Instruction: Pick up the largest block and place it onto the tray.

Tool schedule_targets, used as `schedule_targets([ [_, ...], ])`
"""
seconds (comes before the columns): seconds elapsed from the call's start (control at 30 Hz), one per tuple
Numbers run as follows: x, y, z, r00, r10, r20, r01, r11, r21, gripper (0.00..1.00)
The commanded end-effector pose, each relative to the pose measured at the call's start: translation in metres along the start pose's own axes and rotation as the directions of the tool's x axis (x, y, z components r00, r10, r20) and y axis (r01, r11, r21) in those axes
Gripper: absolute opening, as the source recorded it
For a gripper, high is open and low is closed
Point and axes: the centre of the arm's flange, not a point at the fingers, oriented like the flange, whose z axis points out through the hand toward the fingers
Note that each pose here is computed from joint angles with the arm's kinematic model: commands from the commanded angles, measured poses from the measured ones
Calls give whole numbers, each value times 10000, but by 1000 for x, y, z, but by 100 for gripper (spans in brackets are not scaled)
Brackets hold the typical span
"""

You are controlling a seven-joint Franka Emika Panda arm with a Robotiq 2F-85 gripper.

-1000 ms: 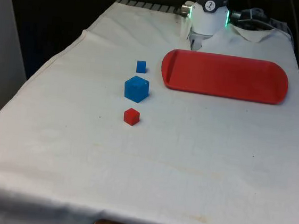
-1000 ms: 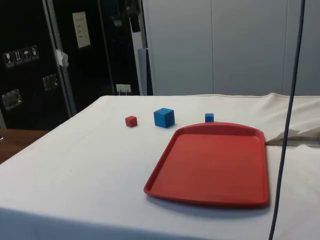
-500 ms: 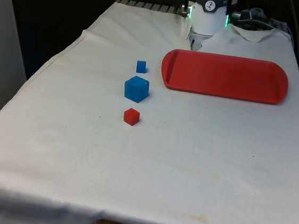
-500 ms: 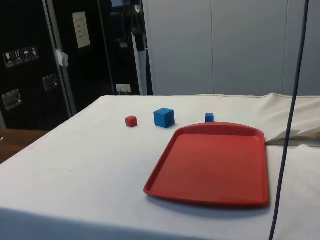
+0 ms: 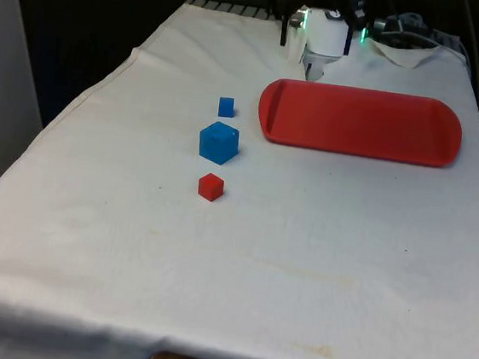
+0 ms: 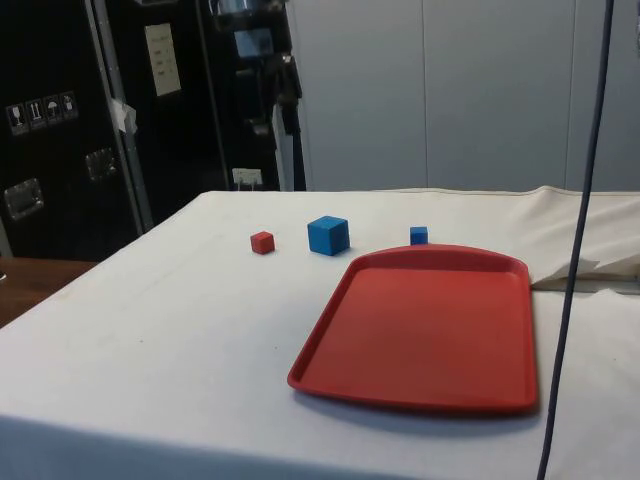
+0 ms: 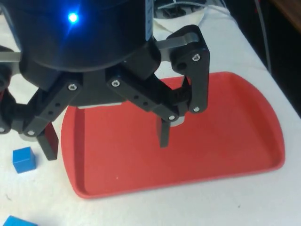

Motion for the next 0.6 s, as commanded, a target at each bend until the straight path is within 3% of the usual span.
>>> schedule_targets([
  [0.0,0,2,6,10000,6,-92,-6,10000,-61,100],
  [0.57,0,11,57,9999,120,-100,-124,9992,-386,100],
])
